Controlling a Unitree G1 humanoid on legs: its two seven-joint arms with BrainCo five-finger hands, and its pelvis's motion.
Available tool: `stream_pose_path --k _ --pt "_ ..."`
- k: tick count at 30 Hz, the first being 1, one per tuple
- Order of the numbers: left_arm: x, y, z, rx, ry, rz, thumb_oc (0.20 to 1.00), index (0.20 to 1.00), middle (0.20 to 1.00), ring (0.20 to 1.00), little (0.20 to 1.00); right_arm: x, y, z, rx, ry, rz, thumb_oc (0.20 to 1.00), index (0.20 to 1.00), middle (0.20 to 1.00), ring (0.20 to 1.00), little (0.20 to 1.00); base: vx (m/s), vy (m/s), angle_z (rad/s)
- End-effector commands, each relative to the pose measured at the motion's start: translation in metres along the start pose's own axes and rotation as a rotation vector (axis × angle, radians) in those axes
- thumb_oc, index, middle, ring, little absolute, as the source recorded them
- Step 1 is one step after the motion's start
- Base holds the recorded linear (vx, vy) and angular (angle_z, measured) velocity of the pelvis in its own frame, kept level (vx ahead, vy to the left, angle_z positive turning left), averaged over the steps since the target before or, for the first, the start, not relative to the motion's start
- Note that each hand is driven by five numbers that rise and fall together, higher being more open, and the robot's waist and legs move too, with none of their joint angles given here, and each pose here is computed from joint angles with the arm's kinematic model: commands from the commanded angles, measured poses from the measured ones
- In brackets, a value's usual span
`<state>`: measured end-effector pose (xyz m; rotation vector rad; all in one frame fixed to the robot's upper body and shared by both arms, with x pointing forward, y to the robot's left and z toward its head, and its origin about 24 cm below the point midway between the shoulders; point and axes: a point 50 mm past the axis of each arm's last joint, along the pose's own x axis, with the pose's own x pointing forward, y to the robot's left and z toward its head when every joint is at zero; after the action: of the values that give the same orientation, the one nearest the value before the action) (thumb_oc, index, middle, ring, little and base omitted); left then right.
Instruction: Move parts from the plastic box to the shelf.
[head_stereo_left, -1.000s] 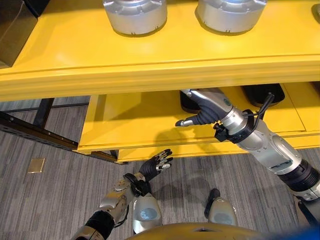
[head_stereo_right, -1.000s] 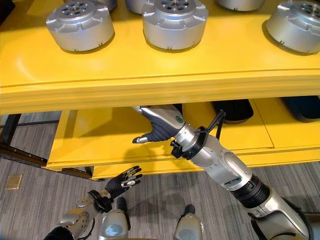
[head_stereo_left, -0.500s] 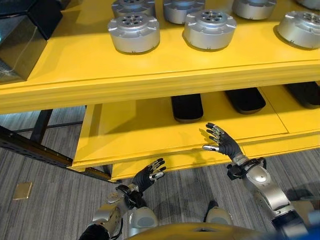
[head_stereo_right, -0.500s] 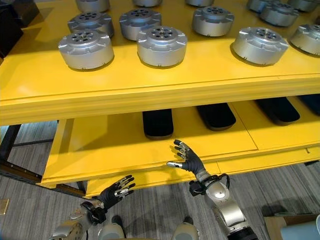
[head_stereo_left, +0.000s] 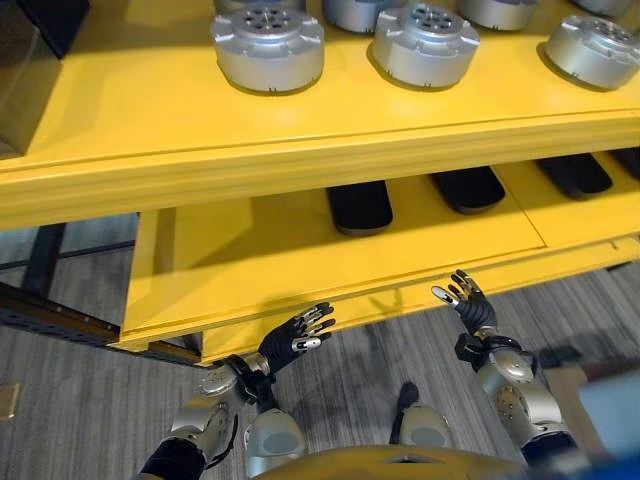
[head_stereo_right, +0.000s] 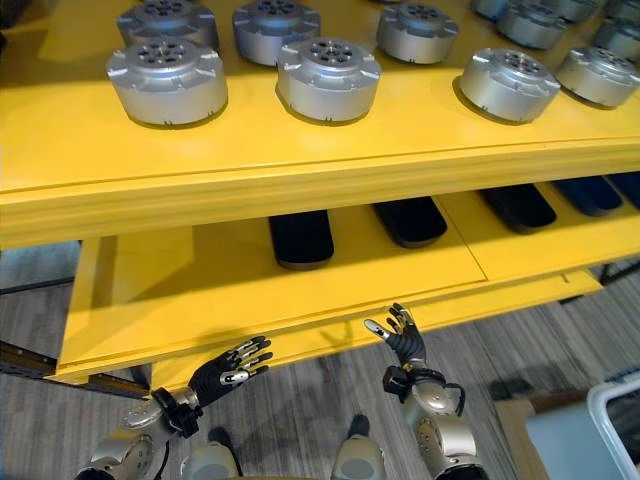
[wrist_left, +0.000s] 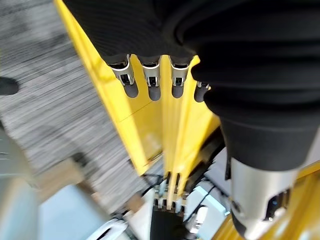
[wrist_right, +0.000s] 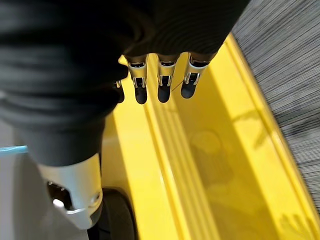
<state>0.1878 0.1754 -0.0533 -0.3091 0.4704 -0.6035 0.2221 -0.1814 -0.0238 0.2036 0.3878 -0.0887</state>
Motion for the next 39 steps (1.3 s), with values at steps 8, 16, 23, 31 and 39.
stream_pose_path --k 8,16,23,31,39 --pt "0.001 0.000 0.018 0.043 -0.184 0.111 1.000 1.000 1.000 1.000 1.000 0.007 0.004 0.053 0.007 -0.255 -0.086 1.000 1.000 1.000 1.000 1.000 0.03 -0.275 -0.45" --pt "-0.008 -0.008 0.010 -0.001 -0.171 0.109 1.000 1.000 1.000 1.000 1.000 -0.006 -0.046 0.049 -0.194 -0.222 -0.394 1.000 1.000 1.000 1.000 1.000 0.07 -0.297 -0.57" --pt "-0.016 -0.005 0.014 0.028 -0.202 0.170 1.000 1.000 1.000 1.000 1.000 -0.018 -0.061 0.062 -0.253 -0.311 -0.432 1.000 1.000 1.000 1.000 1.000 0.04 -0.302 -0.57" --pt "-0.009 -0.001 0.035 -0.013 -0.303 0.225 1.000 1.000 1.000 1.000 1.000 -0.014 -0.071 0.081 -0.373 -0.353 -0.342 1.000 1.000 1.000 1.000 1.000 0.06 -0.206 -1.03" --pt "-0.010 0.002 0.029 0.019 -0.259 0.222 1.000 1.000 1.000 1.000 1.000 -0.011 -0.044 0.050 -0.335 -0.292 -0.277 1.000 1.000 1.000 1.000 1.000 0.13 -0.033 -0.70"
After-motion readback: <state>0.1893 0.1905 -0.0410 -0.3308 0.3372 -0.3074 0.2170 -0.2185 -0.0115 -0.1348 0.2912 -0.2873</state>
